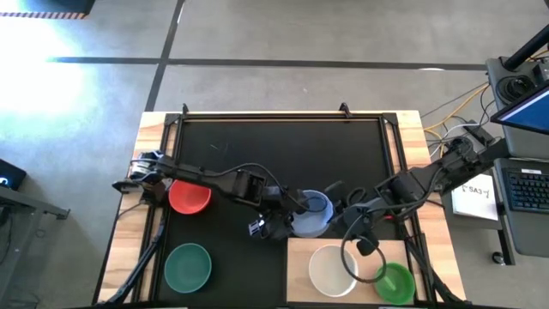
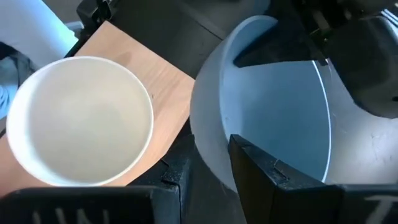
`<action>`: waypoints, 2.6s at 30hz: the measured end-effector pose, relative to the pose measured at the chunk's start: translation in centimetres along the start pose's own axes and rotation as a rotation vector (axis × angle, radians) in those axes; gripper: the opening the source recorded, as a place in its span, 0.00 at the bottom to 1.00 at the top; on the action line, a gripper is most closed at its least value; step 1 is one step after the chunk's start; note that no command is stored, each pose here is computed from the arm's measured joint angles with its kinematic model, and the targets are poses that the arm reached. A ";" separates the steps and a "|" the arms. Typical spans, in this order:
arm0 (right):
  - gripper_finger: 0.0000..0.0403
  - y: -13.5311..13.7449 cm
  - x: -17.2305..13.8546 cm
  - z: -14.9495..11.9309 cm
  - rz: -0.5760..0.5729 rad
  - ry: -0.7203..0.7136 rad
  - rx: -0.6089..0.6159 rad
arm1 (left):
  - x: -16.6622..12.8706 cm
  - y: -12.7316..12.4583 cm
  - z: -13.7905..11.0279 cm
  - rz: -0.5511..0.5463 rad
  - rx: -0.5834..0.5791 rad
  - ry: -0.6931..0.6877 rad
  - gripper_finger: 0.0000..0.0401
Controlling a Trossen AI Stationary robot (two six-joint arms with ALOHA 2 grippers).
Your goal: Place and stack bowls onto a shelf
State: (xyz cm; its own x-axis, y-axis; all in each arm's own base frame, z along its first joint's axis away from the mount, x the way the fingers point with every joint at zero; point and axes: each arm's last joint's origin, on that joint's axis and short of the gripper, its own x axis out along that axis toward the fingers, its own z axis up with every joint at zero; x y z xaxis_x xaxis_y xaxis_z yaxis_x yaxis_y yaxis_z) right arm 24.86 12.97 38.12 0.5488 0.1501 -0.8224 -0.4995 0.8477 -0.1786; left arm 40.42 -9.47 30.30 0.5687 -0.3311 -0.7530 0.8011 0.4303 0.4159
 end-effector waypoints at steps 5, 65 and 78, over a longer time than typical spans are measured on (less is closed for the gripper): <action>0.23 -0.2 0.0 0.0 -0.006 -0.005 -0.018 | 0.0 -0.2 0.6 0.004 0.027 -0.015 0.00; 0.02 -0.3 0.8 -1.5 0.184 0.222 0.599 | -1.4 2.8 1.1 0.572 -0.349 0.212 0.55; 0.02 3.8 1.7 0.8 0.293 0.137 0.637 | -2.5 1.7 -1.9 0.773 -0.801 0.500 0.54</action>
State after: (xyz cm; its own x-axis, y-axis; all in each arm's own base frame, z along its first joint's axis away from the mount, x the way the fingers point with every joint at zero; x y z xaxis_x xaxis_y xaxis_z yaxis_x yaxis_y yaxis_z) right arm 24.40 16.88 36.44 0.3422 0.3874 -0.8561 -0.1018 0.9210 0.3761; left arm 40.01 -6.35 31.94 0.5685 0.5254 -0.6330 -0.1588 0.8251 0.5423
